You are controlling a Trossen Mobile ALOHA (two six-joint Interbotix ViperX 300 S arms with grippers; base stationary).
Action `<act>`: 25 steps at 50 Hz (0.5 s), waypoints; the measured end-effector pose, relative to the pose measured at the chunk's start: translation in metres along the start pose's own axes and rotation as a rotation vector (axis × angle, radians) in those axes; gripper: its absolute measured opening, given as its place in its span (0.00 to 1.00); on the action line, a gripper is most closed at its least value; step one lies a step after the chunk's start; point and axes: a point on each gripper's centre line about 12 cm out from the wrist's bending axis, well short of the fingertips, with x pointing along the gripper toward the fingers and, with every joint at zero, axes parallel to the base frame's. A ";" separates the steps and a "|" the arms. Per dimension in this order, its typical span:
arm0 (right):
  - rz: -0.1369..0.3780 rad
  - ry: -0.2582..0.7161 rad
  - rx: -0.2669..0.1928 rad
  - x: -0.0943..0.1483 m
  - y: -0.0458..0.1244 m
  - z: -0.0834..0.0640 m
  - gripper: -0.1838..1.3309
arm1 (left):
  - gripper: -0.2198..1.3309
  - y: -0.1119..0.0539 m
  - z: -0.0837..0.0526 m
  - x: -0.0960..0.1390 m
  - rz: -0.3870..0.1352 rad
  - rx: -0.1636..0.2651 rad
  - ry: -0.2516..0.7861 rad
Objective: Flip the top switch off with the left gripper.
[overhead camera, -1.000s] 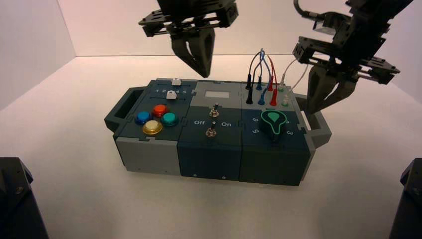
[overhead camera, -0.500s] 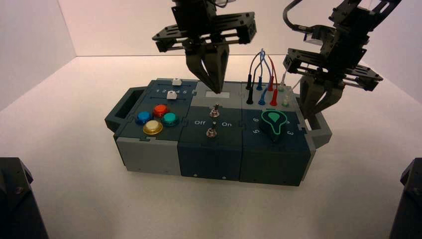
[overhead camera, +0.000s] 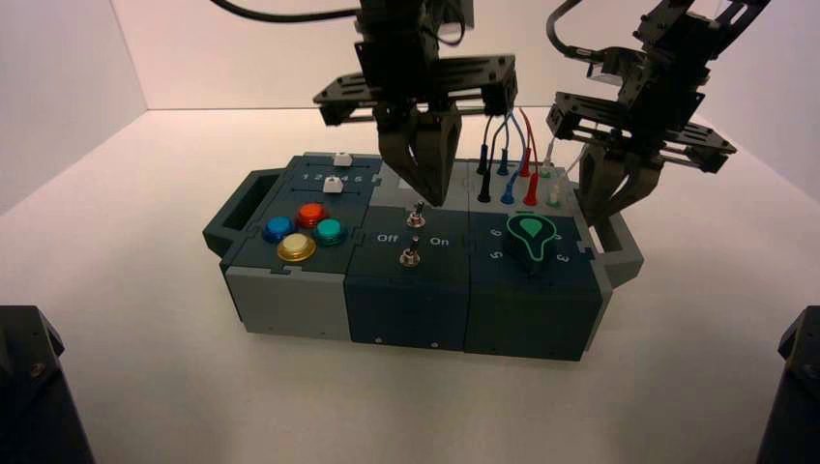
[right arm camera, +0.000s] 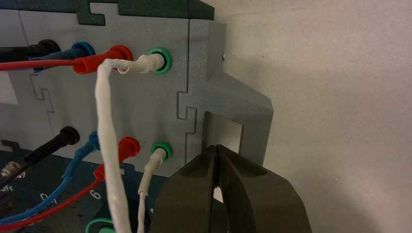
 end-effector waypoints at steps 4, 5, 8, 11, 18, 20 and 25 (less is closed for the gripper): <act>0.001 -0.001 0.000 0.000 0.000 0.001 0.02 | 0.04 0.000 0.001 0.006 0.006 0.001 0.006; 0.000 -0.002 0.000 0.000 0.000 0.002 0.02 | 0.04 -0.001 0.001 0.008 0.007 0.002 0.009; 0.000 -0.003 -0.002 0.000 0.001 0.002 0.02 | 0.04 0.000 0.002 0.013 0.012 0.002 0.017; 0.000 -0.002 -0.002 0.000 0.001 0.002 0.02 | 0.04 0.001 0.003 0.017 0.018 0.000 0.022; -0.002 0.003 -0.001 0.001 0.001 0.003 0.02 | 0.04 0.000 0.005 0.018 0.020 0.007 0.018; -0.002 0.003 -0.001 0.001 0.001 0.004 0.02 | 0.04 0.002 0.005 0.018 0.022 0.006 0.017; -0.002 0.004 -0.001 0.002 0.001 0.004 0.01 | 0.04 0.005 0.008 0.017 0.026 -0.001 0.012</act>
